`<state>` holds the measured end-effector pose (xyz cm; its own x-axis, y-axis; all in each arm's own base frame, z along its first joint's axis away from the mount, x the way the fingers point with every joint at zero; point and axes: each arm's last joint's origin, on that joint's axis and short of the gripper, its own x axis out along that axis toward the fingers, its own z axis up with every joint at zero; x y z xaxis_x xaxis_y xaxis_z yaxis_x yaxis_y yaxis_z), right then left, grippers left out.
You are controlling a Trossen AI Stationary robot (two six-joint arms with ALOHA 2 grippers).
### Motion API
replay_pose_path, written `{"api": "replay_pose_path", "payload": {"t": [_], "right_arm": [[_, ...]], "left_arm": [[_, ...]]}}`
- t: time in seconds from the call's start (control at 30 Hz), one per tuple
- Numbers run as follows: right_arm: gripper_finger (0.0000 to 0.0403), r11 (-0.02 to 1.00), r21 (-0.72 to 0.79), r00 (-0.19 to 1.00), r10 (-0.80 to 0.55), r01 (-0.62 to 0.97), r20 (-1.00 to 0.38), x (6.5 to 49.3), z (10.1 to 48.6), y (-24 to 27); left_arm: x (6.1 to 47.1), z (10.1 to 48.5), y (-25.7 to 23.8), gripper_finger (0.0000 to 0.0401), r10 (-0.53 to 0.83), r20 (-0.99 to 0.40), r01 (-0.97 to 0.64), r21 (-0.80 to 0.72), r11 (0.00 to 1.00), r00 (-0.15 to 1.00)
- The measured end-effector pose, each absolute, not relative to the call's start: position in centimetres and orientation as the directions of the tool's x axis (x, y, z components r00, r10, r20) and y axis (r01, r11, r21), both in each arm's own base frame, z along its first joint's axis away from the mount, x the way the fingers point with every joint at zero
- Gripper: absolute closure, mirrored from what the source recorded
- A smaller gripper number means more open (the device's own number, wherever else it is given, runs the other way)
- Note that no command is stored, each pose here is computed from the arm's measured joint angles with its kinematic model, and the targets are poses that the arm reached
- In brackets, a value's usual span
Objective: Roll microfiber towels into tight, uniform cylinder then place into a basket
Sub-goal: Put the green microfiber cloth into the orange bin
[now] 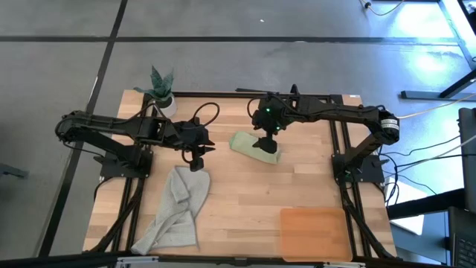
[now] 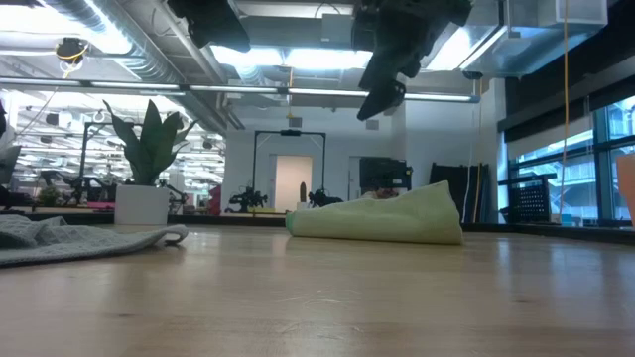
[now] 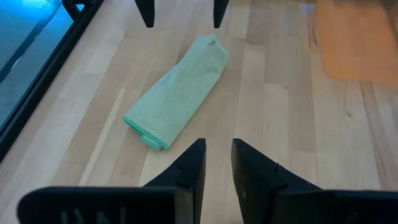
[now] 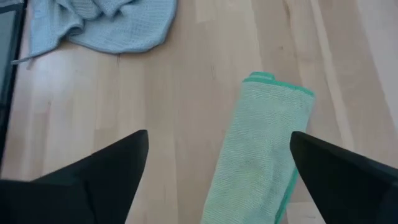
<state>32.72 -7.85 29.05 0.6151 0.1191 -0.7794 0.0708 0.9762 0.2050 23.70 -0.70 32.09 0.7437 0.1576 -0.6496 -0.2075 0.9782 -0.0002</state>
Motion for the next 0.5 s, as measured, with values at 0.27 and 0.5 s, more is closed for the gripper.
{"api": "replay_pose_path", "payload": {"t": [0.27, 0.5], "right_arm": [[0.0005, 0.977, 0.206, 0.624, 0.127, 0.057, -0.771, 32.85, 29.11, -7.7], [0.0006, 0.979, 0.2, 0.645, 0.123, 0.048, -0.754, 33.09, 29.29, -7.66]], "left_arm": [[23.7, 32.09, -0.7, 0.0334, 0.158, -0.65, -0.208, 0.0, 0.978, 0.744], [23.7, 32.09, -0.7, 0.0334, 0.158, -0.65, -0.208, 0.0, 0.978, 0.744]]}}
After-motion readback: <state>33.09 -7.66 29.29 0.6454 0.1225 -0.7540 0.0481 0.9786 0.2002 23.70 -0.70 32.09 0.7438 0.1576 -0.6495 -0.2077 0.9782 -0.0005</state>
